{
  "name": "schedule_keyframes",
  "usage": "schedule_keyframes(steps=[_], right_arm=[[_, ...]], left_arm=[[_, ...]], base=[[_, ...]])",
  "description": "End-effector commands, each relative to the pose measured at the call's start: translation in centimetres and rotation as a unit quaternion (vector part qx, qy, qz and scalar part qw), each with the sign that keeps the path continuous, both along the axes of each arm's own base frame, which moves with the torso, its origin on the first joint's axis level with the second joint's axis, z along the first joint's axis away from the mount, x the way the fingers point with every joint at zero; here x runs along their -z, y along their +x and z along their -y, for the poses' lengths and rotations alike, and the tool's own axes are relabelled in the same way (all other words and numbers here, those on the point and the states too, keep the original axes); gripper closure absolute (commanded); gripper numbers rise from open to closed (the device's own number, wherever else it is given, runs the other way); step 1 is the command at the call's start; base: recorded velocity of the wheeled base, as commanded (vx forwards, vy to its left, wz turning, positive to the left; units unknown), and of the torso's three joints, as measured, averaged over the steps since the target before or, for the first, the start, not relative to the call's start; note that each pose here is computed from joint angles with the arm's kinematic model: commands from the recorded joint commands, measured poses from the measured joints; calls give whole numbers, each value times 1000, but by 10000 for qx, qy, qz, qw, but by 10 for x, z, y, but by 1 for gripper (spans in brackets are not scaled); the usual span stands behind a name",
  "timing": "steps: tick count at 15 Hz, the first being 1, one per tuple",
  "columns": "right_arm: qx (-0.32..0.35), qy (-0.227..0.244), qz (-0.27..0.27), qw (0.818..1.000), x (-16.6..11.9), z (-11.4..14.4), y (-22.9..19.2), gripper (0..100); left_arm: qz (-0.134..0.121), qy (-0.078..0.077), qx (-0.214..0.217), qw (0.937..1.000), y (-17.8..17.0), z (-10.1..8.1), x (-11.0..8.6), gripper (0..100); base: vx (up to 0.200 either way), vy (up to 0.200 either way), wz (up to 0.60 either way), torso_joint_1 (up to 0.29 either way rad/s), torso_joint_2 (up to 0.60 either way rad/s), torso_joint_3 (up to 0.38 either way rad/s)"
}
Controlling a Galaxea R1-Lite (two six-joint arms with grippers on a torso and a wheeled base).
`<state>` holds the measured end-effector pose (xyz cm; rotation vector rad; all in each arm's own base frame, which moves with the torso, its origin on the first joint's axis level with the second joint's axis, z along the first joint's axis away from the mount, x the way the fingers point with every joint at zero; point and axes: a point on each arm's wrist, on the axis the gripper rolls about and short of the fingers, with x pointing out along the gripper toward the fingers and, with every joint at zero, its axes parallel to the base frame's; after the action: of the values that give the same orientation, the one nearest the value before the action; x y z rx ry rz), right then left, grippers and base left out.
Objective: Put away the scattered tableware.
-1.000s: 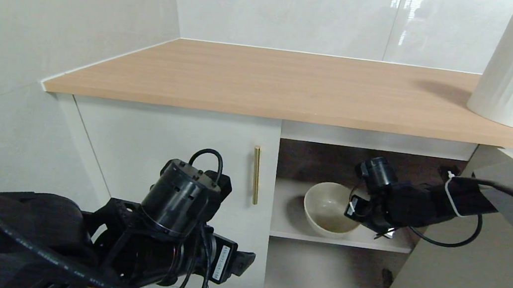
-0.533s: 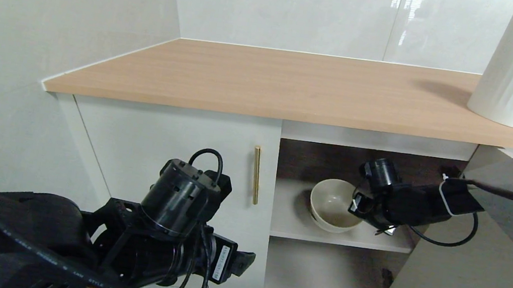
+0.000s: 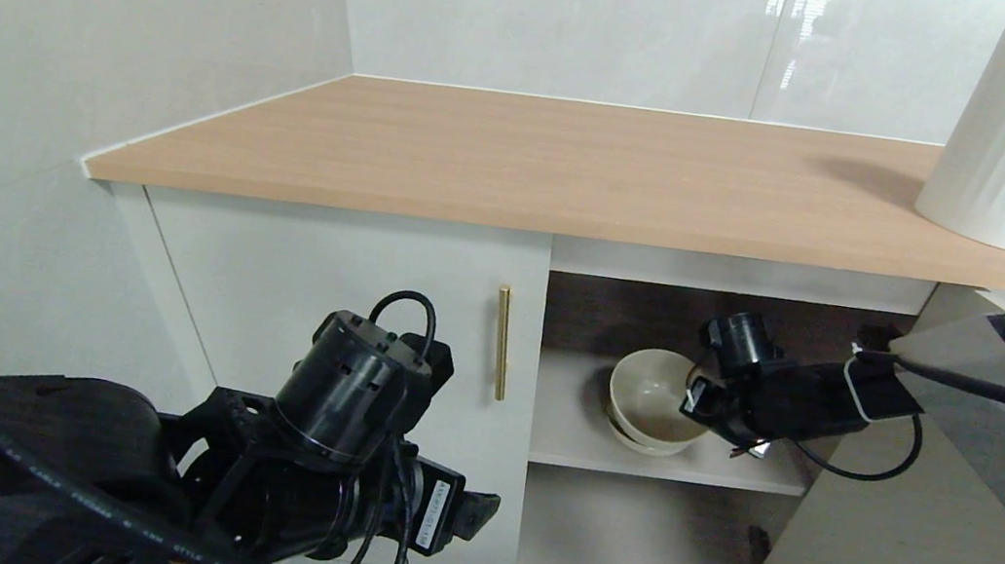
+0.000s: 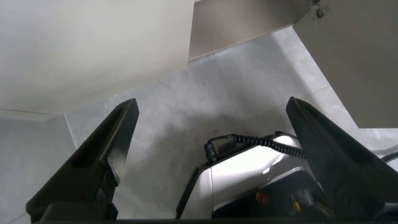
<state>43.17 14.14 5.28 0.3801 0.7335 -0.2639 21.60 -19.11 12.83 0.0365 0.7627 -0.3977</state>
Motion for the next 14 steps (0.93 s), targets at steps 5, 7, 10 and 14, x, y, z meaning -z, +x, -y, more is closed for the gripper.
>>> schedule_keyframes(steps=[5, 7, 10, 14], right_arm=[[31, -18, -11, 10000, 7, 1, 6, 100], [26, -29, -27, 10000, 8, 1, 6, 0], [23, -21, -19, 10000, 8, 0, 6, 0], [-2, -8, 4, 10000, 5, -2, 4, 0]], left_arm=[[4, -4, -2, 10000, 0, 0, 0, 0], [10, -9, -2, 10000, 0, 0, 0, 0], [25, 20, -35, 10000, 0, 0, 0, 0], [31, 15, -35, 10000, 0, 0, 0, 0]], base=[[0, 0, 0, 0, 0, 0], [0, 0, 0, 0, 0, 0], [0, 0, 0, 0, 0, 0], [0, 0, 0, 0, 0, 0]])
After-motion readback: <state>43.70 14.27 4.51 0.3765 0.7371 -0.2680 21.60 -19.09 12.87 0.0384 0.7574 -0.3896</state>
